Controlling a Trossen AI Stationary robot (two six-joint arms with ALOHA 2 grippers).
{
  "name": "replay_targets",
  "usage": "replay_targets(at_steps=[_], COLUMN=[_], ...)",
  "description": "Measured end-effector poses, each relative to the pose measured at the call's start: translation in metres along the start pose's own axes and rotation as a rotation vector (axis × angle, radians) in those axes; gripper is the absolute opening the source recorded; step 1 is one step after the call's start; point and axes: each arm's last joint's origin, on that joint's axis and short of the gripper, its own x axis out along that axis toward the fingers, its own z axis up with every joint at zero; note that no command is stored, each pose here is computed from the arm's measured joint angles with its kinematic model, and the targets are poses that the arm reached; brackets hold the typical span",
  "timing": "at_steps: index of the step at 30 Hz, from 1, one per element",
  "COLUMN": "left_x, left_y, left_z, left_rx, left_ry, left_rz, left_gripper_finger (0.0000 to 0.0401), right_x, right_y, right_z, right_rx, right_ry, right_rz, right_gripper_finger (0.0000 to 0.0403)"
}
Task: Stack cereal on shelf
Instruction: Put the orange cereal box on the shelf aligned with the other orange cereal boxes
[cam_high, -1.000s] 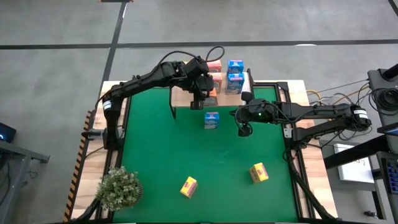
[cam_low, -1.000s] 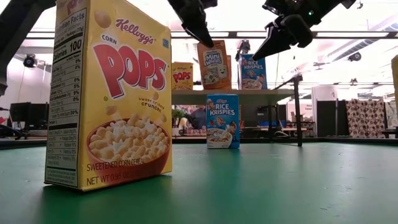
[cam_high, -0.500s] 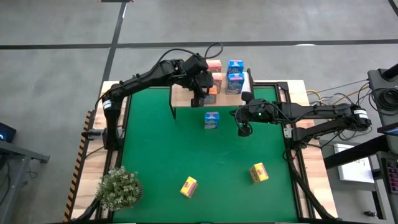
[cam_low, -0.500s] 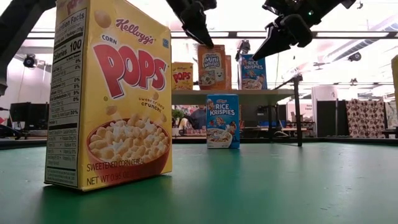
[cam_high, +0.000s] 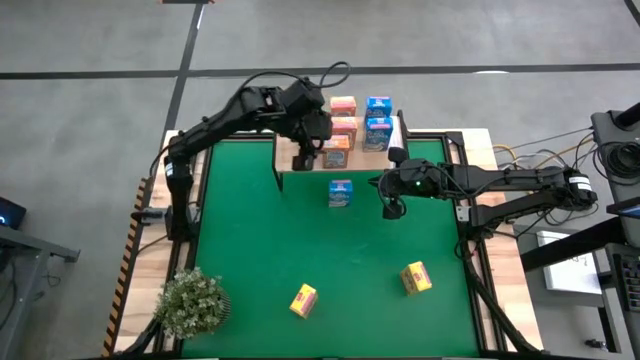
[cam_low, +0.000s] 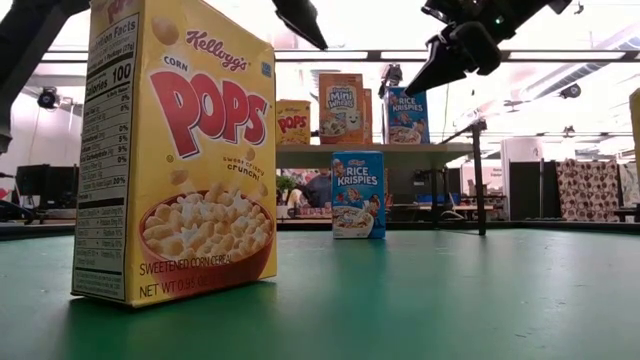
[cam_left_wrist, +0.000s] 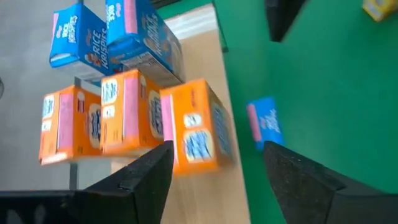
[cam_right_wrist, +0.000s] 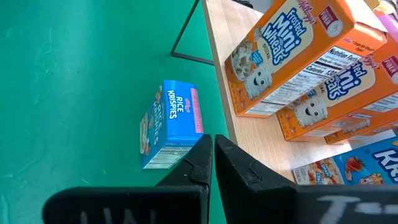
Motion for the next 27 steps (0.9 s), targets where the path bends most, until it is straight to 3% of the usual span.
replay_targets(at_steps=[6, 15, 21, 27], left_x=[-0.021, 0.015, 0.050, 0.067], left_y=[-0.008, -0.023, -0.028, -0.030], left_z=[-0.012, -0.041, -0.057, -0.061], left_rx=[0.002, -0.036, -0.075, -0.097], left_ry=[0.053, 0.077, 0.050, 0.039], left_rz=[0.046, 0.067, 0.233, 0.246], left_gripper_finger=[0.0155, 0.0010, 0.0010, 0.0001], right_x=[0.001, 0.001, 0.001, 0.001], right_y=[0.000, 0.000, 0.000, 0.000], right_z=[-0.001, -0.001, -0.001, -0.001], right_rx=[-0.002, 0.000, 0.000, 0.000], right_ry=[-0.005, -0.004, -0.004, -0.004], right_rz=[-0.001, -0.001, -0.001, -0.001], right_gripper_finger=[0.0009, 0.0009, 0.0009, 0.0009])
